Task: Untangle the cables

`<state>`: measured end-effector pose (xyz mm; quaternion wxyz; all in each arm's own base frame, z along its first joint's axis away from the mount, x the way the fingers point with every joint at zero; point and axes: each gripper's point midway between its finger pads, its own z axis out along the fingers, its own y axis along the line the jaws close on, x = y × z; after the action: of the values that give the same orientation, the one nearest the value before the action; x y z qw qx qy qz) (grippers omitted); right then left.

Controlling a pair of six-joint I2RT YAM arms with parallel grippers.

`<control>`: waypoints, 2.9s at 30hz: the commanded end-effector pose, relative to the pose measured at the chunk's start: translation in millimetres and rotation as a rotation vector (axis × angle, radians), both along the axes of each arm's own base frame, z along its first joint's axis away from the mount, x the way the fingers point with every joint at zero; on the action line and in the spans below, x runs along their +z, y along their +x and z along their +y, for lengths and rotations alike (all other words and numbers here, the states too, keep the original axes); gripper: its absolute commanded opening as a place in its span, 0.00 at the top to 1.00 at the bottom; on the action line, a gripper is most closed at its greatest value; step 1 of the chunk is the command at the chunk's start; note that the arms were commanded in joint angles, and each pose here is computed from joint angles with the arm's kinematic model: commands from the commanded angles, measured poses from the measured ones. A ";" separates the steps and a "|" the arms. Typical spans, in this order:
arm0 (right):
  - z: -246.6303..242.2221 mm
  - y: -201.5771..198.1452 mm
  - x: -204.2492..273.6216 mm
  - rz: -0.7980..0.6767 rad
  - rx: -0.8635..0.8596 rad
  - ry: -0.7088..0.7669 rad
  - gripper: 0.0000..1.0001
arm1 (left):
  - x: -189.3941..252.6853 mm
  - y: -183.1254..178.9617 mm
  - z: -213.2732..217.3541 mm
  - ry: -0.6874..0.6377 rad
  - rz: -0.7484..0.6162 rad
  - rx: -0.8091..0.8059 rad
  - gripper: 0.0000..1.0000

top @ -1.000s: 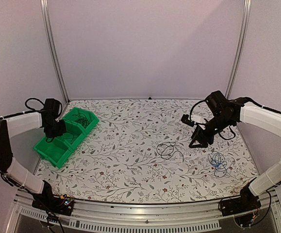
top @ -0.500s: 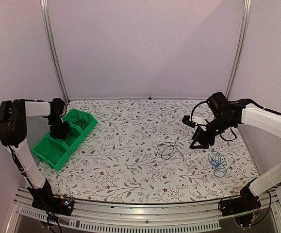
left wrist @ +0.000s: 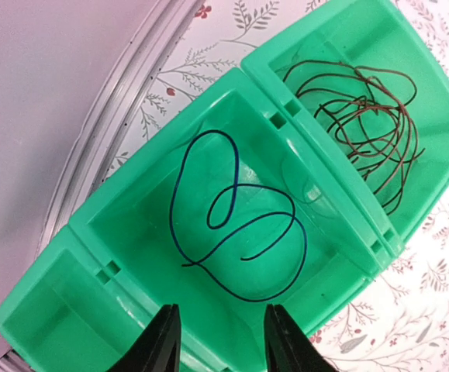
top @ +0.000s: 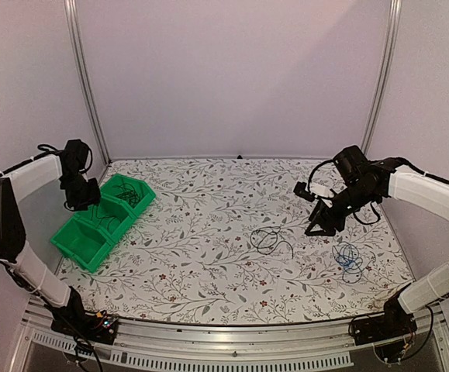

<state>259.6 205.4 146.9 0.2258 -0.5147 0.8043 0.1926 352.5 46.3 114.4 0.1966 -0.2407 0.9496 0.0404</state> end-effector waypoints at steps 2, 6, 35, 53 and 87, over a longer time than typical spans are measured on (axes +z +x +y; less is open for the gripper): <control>2.6 2.5 10.6 -0.026 0.008 0.023 0.43 | 38.8 -4.8 4.8 -0.001 -0.057 0.006 0.63; 2.2 14.2 22.9 -0.080 -0.007 0.016 0.44 | 73.8 20.6 -13.7 -0.068 -0.204 -0.045 0.63; 26.7 -17.6 -101.3 0.000 0.330 -0.111 0.45 | 117.4 -23.9 -367.0 -0.432 -0.602 -0.952 0.64; 41.4 -6.1 -121.8 -0.008 0.330 -0.138 1.00 | 110.5 -23.0 -359.9 -0.403 -0.604 -0.927 0.64; 105.4 18.0 120.5 -0.045 0.294 0.216 1.00 | -38.1 -40.4 -484.6 -0.524 -0.418 -1.149 0.60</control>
<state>283.7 309.4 260.8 0.2688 -0.6043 0.6925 0.2879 313.1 -416.8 87.4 0.3338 0.2647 0.8453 -0.3226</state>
